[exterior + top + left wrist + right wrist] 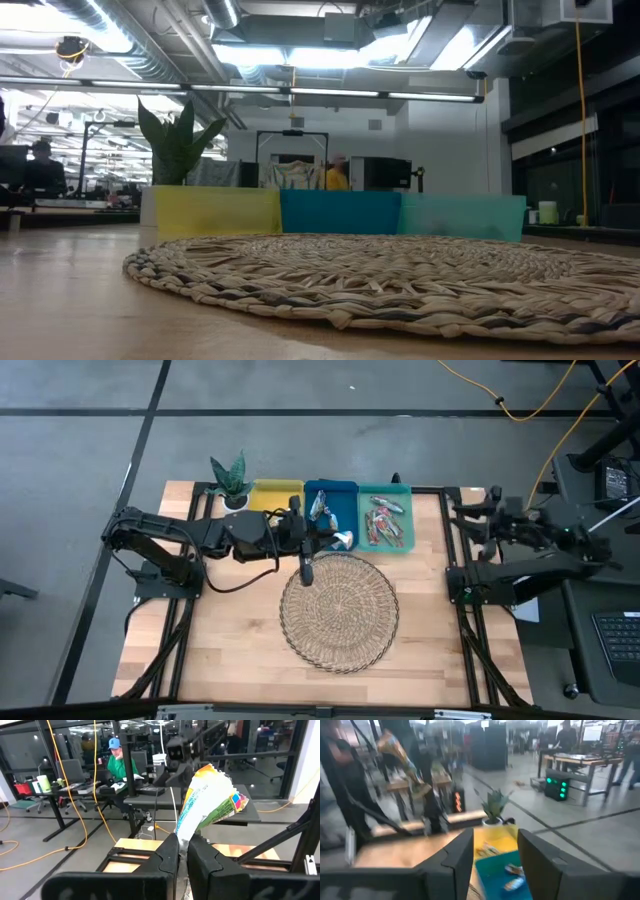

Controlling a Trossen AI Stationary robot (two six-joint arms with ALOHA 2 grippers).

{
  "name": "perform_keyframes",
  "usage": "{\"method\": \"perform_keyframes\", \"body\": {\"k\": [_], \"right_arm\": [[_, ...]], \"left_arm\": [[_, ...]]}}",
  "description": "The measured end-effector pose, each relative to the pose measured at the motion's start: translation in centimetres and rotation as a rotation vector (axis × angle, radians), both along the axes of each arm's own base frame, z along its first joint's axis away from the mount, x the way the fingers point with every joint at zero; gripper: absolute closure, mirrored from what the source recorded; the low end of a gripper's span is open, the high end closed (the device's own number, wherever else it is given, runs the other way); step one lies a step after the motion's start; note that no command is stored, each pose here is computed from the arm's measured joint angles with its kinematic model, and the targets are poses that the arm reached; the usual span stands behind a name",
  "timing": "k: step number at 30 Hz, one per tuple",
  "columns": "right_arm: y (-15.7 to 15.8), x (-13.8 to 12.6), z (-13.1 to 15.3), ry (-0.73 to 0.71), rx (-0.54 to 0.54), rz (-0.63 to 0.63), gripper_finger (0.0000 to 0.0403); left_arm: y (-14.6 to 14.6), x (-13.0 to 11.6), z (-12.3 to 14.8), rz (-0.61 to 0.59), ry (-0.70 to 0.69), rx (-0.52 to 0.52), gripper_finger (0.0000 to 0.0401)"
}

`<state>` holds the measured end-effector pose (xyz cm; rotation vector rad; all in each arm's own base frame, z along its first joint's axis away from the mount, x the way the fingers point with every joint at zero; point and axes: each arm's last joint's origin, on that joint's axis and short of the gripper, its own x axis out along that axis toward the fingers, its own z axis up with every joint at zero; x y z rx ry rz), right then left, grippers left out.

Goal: Pick and place Granola Bars by type
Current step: Put the yellow granola bar into the yellow bin

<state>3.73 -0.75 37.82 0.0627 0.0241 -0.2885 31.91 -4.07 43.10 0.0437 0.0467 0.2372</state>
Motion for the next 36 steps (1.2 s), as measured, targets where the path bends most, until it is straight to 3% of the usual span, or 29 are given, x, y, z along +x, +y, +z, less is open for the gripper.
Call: {"method": "perform_keyframes", "body": {"k": [4, 10, 13, 19, 25, 32, 36], "right_arm": [[-0.1, -1.5, -3.5, -0.108, 0.039, 0.006, 0.0289], [0.1, -1.4, -7.4, -0.203, 0.038, 0.073, 0.0391], [0.3, -0.6, -7.9, -0.197, -0.002, 0.126, 0.0392], [0.7, 0.9, -8.7, -0.348, -0.127, 0.201, 0.0397], [1.1, 3.7, -13.4, -0.320, -0.039, 0.289, 0.0395], [1.3, 5.3, -17.4, -0.360, -0.037, 0.301, 0.0397], [1.3, 5.8, -19.2, -0.257, -0.001, 0.300, 0.0397]], "left_arm": [[0.0, 0.0, 0.0, -0.007, 0.002, 0.000, 0.0386], [0.0, 0.0, 0.0, -0.008, 0.001, -0.005, 0.0386], [0.0, 0.0, -0.1, -0.009, 0.004, -0.011, 0.0386], [0.0, 0.0, -0.2, -0.008, 0.016, -0.025, 0.0386], [0.0, 0.0, -0.2, -0.009, 0.017, -0.025, 0.0386], [0.0, 0.0, -0.3, -0.010, 0.026, -0.023, 0.0386], [0.0, 0.0, -0.5, 0.000, 0.048, -0.019, 0.0386]]}}
